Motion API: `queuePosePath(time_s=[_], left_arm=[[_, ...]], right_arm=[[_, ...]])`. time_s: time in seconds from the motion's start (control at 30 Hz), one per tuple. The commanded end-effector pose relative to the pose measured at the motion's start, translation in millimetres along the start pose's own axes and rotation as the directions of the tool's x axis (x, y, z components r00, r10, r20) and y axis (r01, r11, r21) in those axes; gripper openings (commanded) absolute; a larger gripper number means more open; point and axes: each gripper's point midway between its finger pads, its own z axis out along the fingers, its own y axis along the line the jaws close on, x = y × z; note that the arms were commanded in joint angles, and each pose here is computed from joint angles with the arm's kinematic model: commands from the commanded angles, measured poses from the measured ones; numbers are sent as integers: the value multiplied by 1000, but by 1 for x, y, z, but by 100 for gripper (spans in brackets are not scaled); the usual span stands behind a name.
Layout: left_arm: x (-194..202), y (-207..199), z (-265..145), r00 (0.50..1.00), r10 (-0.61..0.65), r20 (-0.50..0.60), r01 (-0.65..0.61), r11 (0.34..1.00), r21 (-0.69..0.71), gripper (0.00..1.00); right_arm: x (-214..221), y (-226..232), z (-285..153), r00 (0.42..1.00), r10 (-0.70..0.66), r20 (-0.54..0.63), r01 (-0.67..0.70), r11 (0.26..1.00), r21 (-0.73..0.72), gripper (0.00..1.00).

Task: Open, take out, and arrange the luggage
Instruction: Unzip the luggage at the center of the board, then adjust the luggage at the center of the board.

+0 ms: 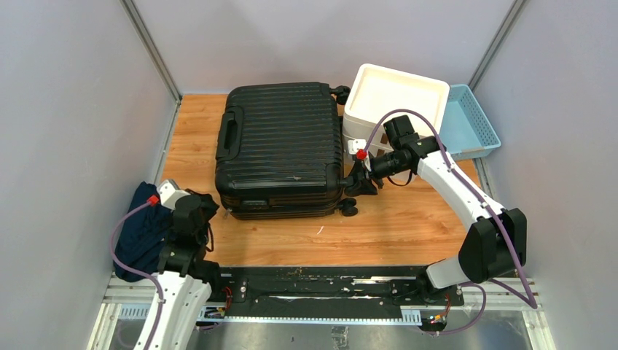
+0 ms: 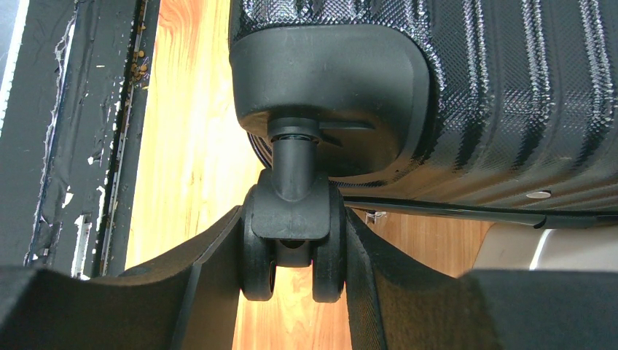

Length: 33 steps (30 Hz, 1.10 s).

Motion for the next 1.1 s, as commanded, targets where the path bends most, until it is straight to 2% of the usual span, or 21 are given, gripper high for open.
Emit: queuePosePath(time_s=[0.0,0.13,0.27,0.43,0.47,0.5,0.6,0.7,0.83,1.07], left_arm=[[-15,-8,-21,998,50,-23,-49,998,40,27],[-45,-18,-42,994,104,21,-105,993,61,36],[-72,-48,-59,990,132,48,-139,976,167,47],[-80,-104,-72,960,281,9,-262,883,388,86],[-82,-109,-71,941,338,22,-317,856,408,95],[-83,-112,-66,927,374,26,-351,843,407,99],[-88,-119,-45,894,447,39,-427,822,377,100],[-90,-139,-26,869,492,41,-465,787,405,100],[-92,-159,5,856,517,0,-472,782,408,99],[-107,-163,50,903,427,-53,-370,833,411,97]], right_arm=[[47,20,2,976,134,-172,-141,990,-31,9],[46,22,3,977,129,-172,-137,990,-39,11],[46,22,2,975,134,-177,-143,989,-37,12],[37,30,2,982,127,-143,-139,987,-76,15],[36,31,2,982,129,-138,-141,987,-82,19],[35,32,2,982,132,-133,-144,986,-88,23],[30,34,2,984,137,-118,-148,984,-96,36],[22,37,0,986,138,-93,-147,984,-103,50],[8,40,-6,990,126,-62,-132,986,-100,62],[-6,50,-15,998,63,-18,-64,994,-84,74]])
